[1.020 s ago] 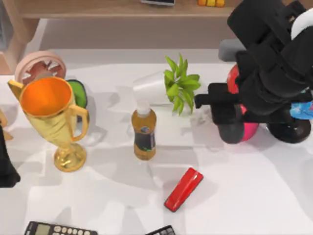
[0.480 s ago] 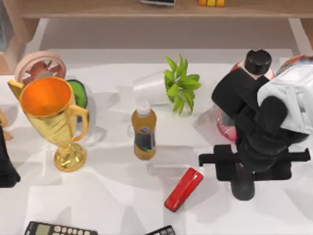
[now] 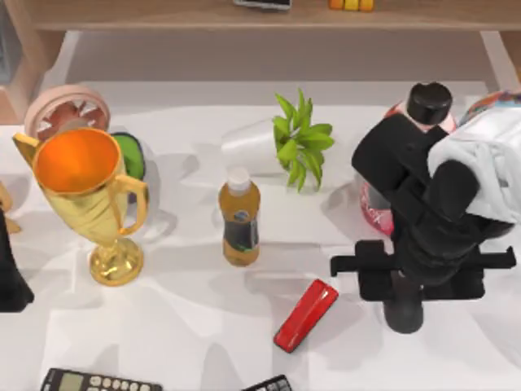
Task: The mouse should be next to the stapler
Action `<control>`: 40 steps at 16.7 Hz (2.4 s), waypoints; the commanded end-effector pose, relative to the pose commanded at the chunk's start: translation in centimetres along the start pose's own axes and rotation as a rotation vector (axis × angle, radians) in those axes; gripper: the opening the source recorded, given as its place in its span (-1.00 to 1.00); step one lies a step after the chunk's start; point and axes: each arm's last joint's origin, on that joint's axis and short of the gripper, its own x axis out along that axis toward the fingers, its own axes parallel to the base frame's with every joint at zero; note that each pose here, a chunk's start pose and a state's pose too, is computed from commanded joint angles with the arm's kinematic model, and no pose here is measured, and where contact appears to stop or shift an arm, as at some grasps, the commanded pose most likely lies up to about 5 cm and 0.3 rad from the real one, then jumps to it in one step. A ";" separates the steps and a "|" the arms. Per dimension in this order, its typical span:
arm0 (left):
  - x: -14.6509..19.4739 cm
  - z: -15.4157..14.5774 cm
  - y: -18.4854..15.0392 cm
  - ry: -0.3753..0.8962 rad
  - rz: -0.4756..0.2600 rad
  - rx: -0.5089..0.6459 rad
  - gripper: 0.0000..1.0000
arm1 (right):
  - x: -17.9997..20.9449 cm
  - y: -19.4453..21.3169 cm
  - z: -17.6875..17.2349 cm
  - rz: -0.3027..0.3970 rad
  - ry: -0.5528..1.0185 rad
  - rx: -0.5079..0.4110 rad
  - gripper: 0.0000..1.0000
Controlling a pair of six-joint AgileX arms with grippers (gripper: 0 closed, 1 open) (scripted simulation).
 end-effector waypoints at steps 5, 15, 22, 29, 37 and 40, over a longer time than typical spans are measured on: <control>0.0 0.0 0.0 0.000 0.000 0.000 1.00 | -0.3 0.3 0.2 0.015 -0.020 -0.003 -1.00; 0.0 0.0 0.0 0.000 0.000 0.000 1.00 | -0.4 0.5 0.5 0.037 -0.055 -0.002 -1.00; 0.0 0.0 0.0 0.000 0.000 0.000 1.00 | 1.7 0.0 -0.1 -0.005 0.004 -0.003 -1.00; 0.0 0.0 0.0 0.000 0.000 0.000 1.00 | 1.7 0.0 -0.1 -0.005 0.004 -0.003 -0.55; 0.0 0.0 0.0 0.000 0.000 0.000 1.00 | 1.7 0.0 -0.1 -0.005 0.004 -0.003 0.66; 0.0 0.0 0.0 0.000 0.000 0.000 1.00 | 1.7 0.0 -0.1 -0.005 0.004 -0.003 1.00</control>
